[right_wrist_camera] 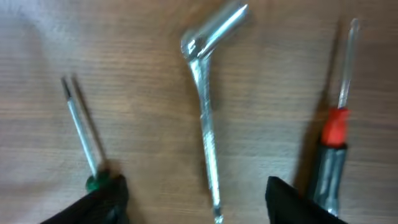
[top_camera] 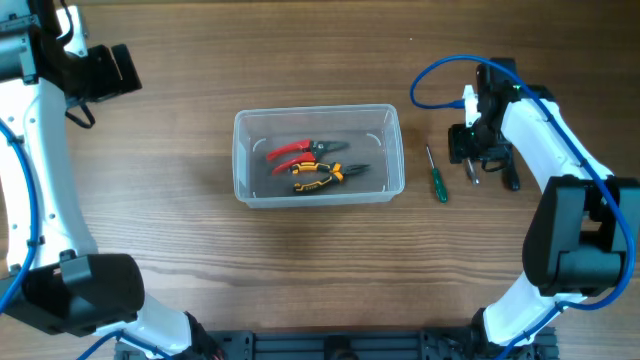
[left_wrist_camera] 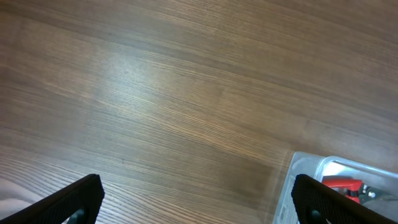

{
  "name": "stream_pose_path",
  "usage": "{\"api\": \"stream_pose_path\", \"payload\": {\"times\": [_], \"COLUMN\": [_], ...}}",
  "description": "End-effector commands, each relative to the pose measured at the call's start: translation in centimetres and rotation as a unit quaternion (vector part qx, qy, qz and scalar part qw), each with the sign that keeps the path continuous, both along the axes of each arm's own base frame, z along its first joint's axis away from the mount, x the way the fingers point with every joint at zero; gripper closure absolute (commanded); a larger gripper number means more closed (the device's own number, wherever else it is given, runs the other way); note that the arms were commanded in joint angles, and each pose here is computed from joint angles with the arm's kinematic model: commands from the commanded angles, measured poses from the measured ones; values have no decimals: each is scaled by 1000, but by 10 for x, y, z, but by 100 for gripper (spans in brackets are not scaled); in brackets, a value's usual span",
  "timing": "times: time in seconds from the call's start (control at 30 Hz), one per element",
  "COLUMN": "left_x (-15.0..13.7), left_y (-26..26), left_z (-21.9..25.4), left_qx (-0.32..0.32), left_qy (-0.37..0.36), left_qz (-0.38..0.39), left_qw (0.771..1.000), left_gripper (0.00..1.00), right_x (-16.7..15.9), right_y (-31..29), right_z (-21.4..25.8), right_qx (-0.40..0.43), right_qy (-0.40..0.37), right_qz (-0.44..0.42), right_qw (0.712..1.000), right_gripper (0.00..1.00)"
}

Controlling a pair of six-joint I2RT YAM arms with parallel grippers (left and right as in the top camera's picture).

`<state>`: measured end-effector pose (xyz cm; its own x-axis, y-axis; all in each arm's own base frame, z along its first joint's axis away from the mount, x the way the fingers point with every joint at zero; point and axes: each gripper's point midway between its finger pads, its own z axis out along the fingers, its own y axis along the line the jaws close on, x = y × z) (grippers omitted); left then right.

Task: Pack container
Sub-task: 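Lower the right gripper onto the silver socket wrench and grasp it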

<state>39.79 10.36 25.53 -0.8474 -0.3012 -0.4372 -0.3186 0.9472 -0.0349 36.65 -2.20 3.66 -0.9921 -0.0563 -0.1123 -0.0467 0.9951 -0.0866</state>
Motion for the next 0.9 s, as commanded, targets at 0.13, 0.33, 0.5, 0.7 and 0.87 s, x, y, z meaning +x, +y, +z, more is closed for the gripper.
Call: {"api": "stream_pose_path", "payload": {"times": [0.13,0.33,0.5,0.7,0.87], "left_x": [0,2,1,1,1], "left_y": [1,2,2,2,2], "left_z": [-4,-3,-3,-3,-3], "left_qx": [-7,-3,-2,-2,-2], "left_qy": [6,2,2,2,2], "left_qz": [4,6,5,5,5], "left_qw": [1000,1000,1000,1000,1000], "left_gripper": [0,0,0,0,0], "right_x": [8,-3,5,10,5], "right_y": [-3,3,2,-20,-42], "right_z": [-9,-44,-44,-44,-44], "right_qx": [-8,10,8,9,70], "right_qy": [-3,47,31,17,11], "right_qz": [30,36,38,6,-42], "right_qw": [1000,998,999,1000,997], "right_gripper": [24,24,39,38,40]}}
